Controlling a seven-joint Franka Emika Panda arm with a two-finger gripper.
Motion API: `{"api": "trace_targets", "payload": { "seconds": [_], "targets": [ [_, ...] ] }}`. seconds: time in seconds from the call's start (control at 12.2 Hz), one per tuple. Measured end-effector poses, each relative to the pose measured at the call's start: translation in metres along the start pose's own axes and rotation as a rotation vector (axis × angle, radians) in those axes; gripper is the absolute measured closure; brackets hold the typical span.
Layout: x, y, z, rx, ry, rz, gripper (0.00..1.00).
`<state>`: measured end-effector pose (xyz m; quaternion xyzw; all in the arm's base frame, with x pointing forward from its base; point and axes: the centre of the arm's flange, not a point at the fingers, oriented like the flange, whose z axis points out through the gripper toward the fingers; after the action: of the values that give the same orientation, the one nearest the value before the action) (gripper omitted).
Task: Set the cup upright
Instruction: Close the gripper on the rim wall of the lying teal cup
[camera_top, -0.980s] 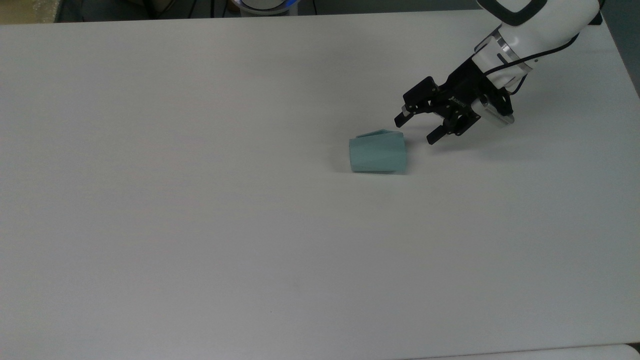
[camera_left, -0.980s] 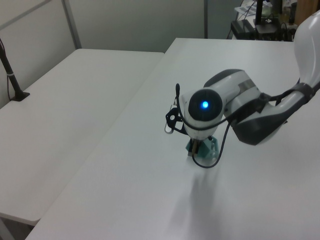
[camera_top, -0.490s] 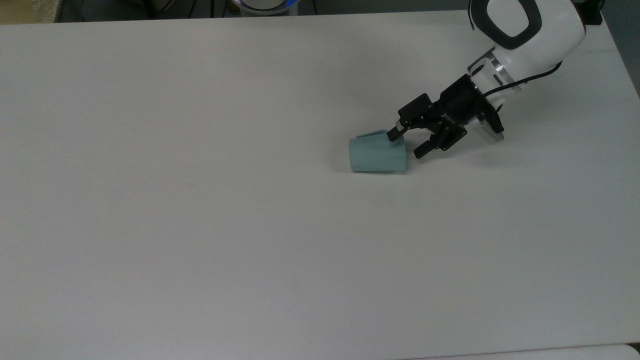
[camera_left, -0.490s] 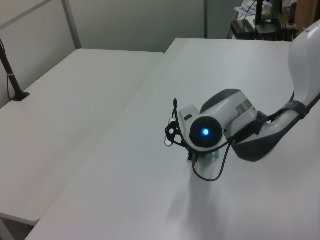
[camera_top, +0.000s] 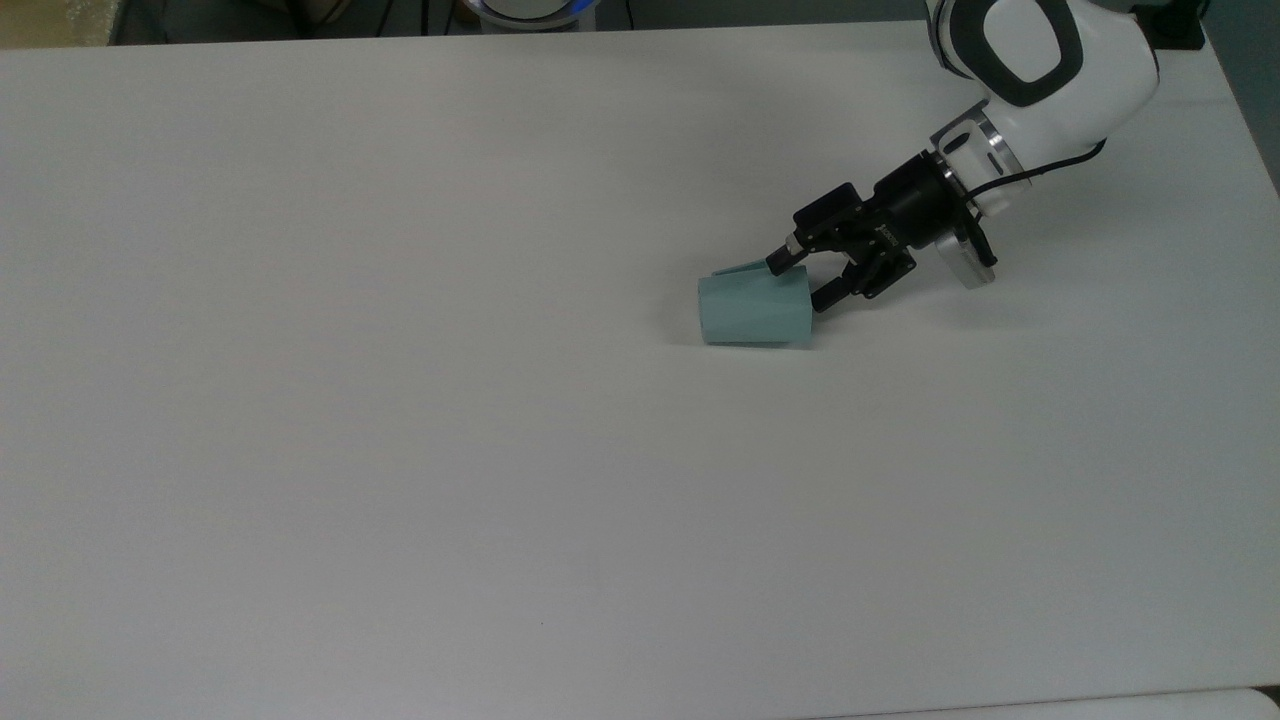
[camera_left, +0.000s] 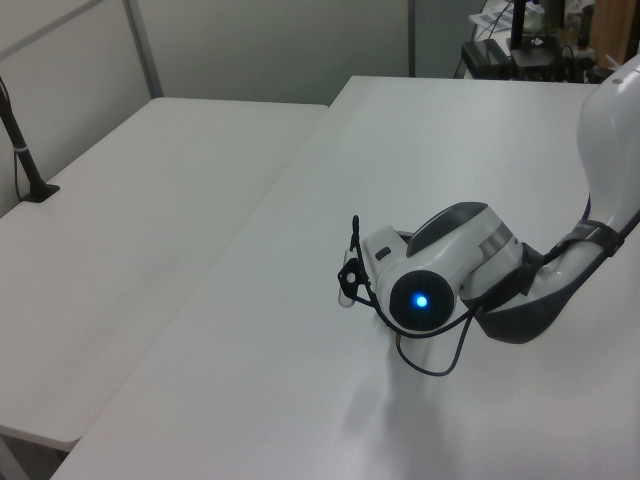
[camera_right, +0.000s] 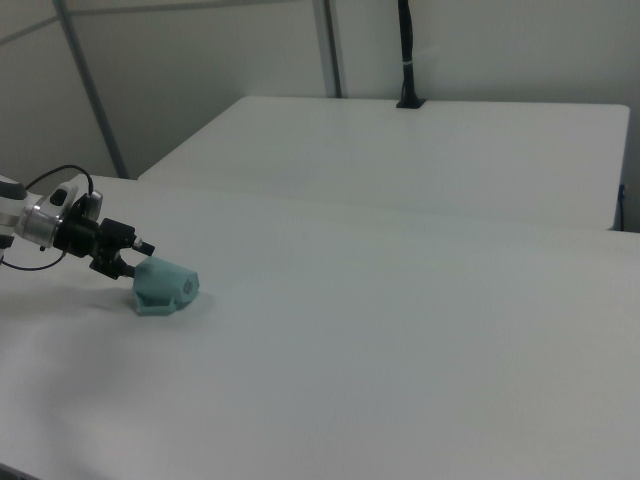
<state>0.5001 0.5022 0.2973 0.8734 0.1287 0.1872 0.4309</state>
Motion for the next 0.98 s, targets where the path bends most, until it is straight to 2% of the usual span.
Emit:
{"api": "trace_targets", "payload": {
  "seconds": [0.41, 0.57, 0.65, 0.82, 0.98],
  "targets": [
    [-0.007, -0.014, 0.014, -0.051, 0.019, -0.036, 0.0],
    [-0.009, -0.02, 0.02, -0.06, 0.016, -0.047, 0.05],
    [-0.009, -0.02, 0.021, -0.061, 0.014, -0.047, 0.14],
    [-0.006, -0.015, 0.021, -0.076, 0.025, -0.041, 0.48],
    [-0.003, -0.006, 0.018, -0.096, 0.025, -0.033, 0.75]
  ]
}}
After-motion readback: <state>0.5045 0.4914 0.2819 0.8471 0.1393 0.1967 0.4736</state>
